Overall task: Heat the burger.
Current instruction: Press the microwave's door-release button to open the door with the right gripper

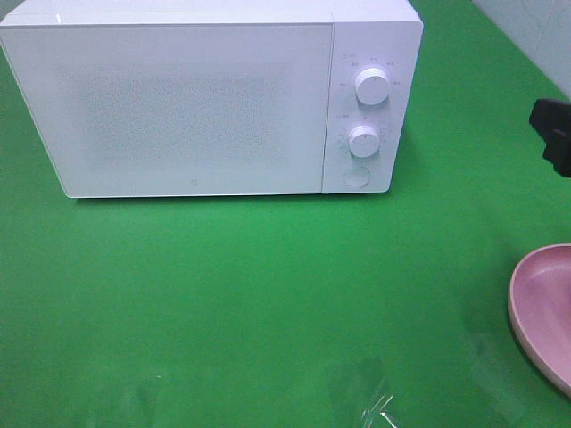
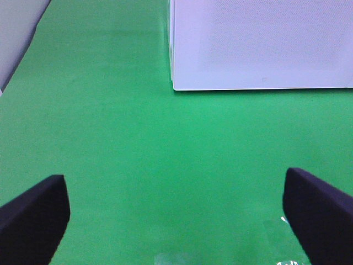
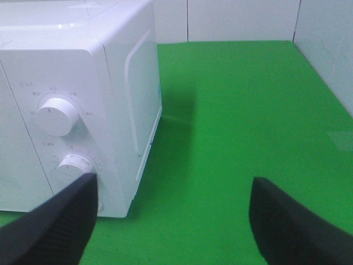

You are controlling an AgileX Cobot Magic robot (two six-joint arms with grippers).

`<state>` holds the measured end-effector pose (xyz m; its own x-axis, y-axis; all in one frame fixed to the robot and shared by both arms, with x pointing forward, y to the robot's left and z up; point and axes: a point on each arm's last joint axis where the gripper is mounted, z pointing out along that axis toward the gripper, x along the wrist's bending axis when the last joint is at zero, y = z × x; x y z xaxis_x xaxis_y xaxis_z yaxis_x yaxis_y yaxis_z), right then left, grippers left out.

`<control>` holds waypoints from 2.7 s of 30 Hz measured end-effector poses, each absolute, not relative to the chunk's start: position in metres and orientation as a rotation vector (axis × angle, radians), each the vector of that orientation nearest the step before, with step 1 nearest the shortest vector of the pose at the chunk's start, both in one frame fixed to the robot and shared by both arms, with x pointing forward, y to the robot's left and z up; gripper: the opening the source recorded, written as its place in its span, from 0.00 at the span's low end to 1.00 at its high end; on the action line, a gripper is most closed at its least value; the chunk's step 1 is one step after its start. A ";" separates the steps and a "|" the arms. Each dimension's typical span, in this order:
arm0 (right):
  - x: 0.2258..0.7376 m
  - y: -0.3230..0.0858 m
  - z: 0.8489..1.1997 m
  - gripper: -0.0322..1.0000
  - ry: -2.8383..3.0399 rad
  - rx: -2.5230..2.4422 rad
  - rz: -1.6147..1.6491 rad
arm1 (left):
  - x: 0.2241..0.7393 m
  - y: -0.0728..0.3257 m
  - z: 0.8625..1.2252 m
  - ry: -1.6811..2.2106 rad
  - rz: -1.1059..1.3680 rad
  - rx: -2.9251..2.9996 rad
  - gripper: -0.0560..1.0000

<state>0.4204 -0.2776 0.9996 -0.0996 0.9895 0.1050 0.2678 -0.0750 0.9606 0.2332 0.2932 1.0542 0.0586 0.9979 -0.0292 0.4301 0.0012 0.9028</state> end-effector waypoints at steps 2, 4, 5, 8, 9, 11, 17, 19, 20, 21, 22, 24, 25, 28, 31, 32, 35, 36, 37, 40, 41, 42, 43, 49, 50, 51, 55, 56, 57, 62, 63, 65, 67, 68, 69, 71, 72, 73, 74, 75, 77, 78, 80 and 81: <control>0.425 -0.277 0.993 0.74 1.462 1.441 1.211 | 0.233 0.293 1.054 1.483 0.905 1.544 0.97; 0.427 -0.277 0.990 0.74 1.465 1.453 1.206 | 0.233 0.293 1.054 1.483 0.905 1.544 0.97; 0.429 -0.277 0.986 0.74 1.460 1.475 1.204 | 0.233 0.293 1.054 1.483 0.905 1.544 0.97; 0.432 -0.278 0.984 0.74 1.442 1.492 1.200 | 0.233 0.293 1.054 1.483 0.905 1.544 0.97; 0.432 -0.278 0.984 0.74 1.442 1.492 1.200 | 0.233 0.293 1.054 1.483 0.905 1.544 0.97; 0.432 -0.279 0.985 0.74 1.432 1.486 1.204 | 0.233 0.293 1.054 1.483 0.905 1.544 0.97; 0.429 -0.280 0.983 0.74 1.386 1.472 1.226 | 0.233 0.293 1.054 1.483 0.905 1.544 0.97; 0.427 -0.282 0.982 0.74 1.353 1.465 1.236 | 0.233 0.293 1.054 1.483 0.905 1.544 0.97; 0.427 -0.282 0.982 0.74 1.353 1.465 1.236 | 0.233 0.293 1.054 1.483 0.905 1.544 0.97; 0.427 -0.282 0.983 0.74 1.347 1.464 1.239 | 0.233 0.293 1.054 1.483 0.905 1.544 0.97; 0.427 -0.282 0.983 0.74 1.347 1.464 1.239 | 0.233 0.293 1.054 1.483 0.905 1.544 0.97; 0.427 -0.283 0.983 0.74 1.336 1.467 1.242 | 0.233 0.293 1.054 1.483 0.905 1.544 0.97; 0.427 -0.283 0.983 0.74 1.336 1.467 1.242 | 0.233 0.293 1.054 1.483 0.905 1.544 0.97; 0.428 -0.283 0.982 0.74 1.332 1.465 1.244 | 0.233 0.293 1.054 1.483 0.905 1.544 0.97; 0.434 -0.282 0.973 0.74 1.348 1.485 1.224 | 0.233 0.293 1.054 1.483 0.905 1.544 0.97; 0.434 -0.282 0.973 0.74 1.348 1.485 1.224 | 0.233 0.293 1.054 1.483 0.905 1.544 0.97; 0.439 -0.277 0.963 0.74 1.388 1.498 1.214 | 0.233 0.293 1.054 1.483 0.905 1.544 0.97; 0.441 -0.267 0.956 0.74 1.445 1.465 1.207 | 0.233 0.293 1.054 1.483 0.905 1.544 0.97; 0.441 -0.267 0.956 0.74 1.445 1.465 1.207 | 0.233 0.293 1.054 1.483 0.905 1.544 0.97; 0.444 -0.247 0.945 0.74 1.518 1.391 1.190 | 0.233 0.293 1.054 1.483 0.905 1.544 0.97; 0.444 -0.247 0.945 0.74 1.518 1.391 1.190 | 0.233 0.293 1.054 1.483 0.905 1.544 0.97; 0.444 -0.241 0.941 0.74 1.529 1.385 1.183 | 0.233 0.293 1.054 1.483 0.905 1.544 0.97; 0.443 -0.231 0.937 0.74 1.524 1.373 1.181 | 0.233 0.293 1.054 1.483 0.905 1.544 0.97; 0.437 -0.210 0.927 0.74 1.505 1.347 1.157 | 0.233 0.293 1.054 1.483 0.905 1.544 0.97; 0.432 -0.202 0.924 0.74 1.496 1.349 1.148 | 0.233 0.293 1.054 1.483 0.905 1.544 0.97; 0.432 -0.202 0.924 0.74 1.496 1.349 1.148 | 0.233 0.293 1.054 1.483 0.905 1.544 0.97; 0.426 -0.192 0.918 0.74 1.478 1.379 1.118 | 0.233 0.293 1.054 1.483 0.905 1.544 0.97; 0.424 -0.185 0.918 0.74 1.471 1.394 1.113 | 0.233 0.293 1.054 1.483 0.905 1.544 0.97; 0.423 -0.182 0.918 0.74 1.469 1.397 1.117 | 0.233 0.293 1.054 1.483 0.905 1.544 0.97; 0.424 -0.168 0.923 0.74 1.481 1.363 1.147 | 0.233 0.293 1.054 1.483 0.905 1.544 0.97; 0.426 -0.162 0.926 0.74 1.478 1.350 1.165 | 0.233 0.293 1.054 1.483 0.905 1.544 0.97; 0.427 -0.160 0.927 0.74 1.476 1.347 1.173 | 0.233 0.293 1.054 1.483 0.905 1.544 0.97; 0.429 -0.157 0.930 0.74 1.466 1.346 1.187 | 0.233 0.293 1.054 1.483 0.905 1.544 0.97; 0.431 -0.155 0.931 0.74 1.458 1.347 1.194 | 0.233 0.293 1.054 1.483 0.905 1.544 0.97; 0.431 -0.155 0.931 0.74 1.458 1.347 1.194 | 0.233 0.293 1.054 1.483 0.905 1.544 0.97; 0.431 -0.155 0.932 0.74 1.449 1.358 1.203 | 0.233 0.293 1.054 1.483 0.905 1.544 0.97; 0.432 -0.155 0.932 0.74 1.424 1.403 1.230 | 0.233 0.293 1.054 1.483 0.905 1.544 0.97; 0.432 -0.155 0.932 0.74 1.424 1.403 1.230 | 0.233 0.293 1.054 1.483 0.905 1.544 0.97; 0.431 -0.155 0.931 0.73 1.373 1.492 1.281 | 0.233 0.293 1.054 1.483 0.905 1.544 0.97; 0.431 -0.155 0.930 0.72 1.314 1.593 1.340 | 0.233 0.293 1.054 1.483 0.905 1.544 0.97; 0.431 -0.155 0.929 0.70 1.283 1.648 1.369 | 0.233 0.293 1.054 1.483 0.905 1.544 0.97; 0.431 -0.155 0.929 0.70 1.283 1.648 1.369 | 0.233 0.293 1.054 1.483 0.905 1.544 0.97; 0.431 -0.155 0.929 0.67 1.211 1.744 1.430 | 0.233 0.293 1.054 1.483 0.905 1.544 0.97; 0.431 -0.155 0.929 0.64 1.133 1.833 1.490 | 0.233 0.293 1.054 1.483 0.905 1.544 0.97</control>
<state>0.4310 -0.1551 0.9290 0.0465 0.8485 0.5272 0.2815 -0.5175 0.8080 0.2332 0.2932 1.0542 0.0586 0.9979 -0.0292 0.4301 0.0012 0.9028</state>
